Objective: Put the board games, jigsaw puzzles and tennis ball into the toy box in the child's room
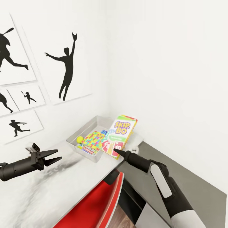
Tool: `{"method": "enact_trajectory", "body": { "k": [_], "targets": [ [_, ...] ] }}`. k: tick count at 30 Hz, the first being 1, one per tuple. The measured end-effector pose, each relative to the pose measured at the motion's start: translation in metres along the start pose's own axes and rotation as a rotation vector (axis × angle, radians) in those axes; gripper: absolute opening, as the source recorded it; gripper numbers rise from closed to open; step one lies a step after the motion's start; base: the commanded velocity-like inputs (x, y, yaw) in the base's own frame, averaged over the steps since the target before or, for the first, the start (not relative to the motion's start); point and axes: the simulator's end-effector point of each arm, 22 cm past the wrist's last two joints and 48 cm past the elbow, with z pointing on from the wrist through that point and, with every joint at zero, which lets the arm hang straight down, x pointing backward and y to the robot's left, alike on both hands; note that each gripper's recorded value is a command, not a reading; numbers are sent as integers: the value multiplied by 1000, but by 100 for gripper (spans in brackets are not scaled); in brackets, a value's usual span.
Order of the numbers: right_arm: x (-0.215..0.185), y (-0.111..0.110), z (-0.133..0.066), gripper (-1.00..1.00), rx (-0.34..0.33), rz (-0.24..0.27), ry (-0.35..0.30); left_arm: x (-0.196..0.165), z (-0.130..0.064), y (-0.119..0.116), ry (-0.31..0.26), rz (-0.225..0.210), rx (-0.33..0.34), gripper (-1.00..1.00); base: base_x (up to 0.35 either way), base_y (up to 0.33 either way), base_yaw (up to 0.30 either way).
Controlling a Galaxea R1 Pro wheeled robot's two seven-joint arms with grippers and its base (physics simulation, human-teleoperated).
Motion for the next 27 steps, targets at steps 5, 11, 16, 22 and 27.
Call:
{"method": "enact_trajectory", "body": {
  "k": [5,11,16,22,27],
  "targets": [
    [-38,2,28,-100,81,8,72,-1,0,0,-2,0,0,100,0,0,0],
    [-84,-34,90,-100,244,131,117,-1,-1,1,-4,1,-3,100,1,0,0],
    [-93,-52,97,-100,295,160,80,-2,-2,1,-5,0,-5,100,72,0,0],
    [-94,-52,97,-100,293,160,78,-2,-2,2,-5,-1,-5,100,90,0,0],
    [-98,-47,99,-100,284,148,74,-1,-1,2,-5,-1,-5,100,35,0,24]
  ]
}}
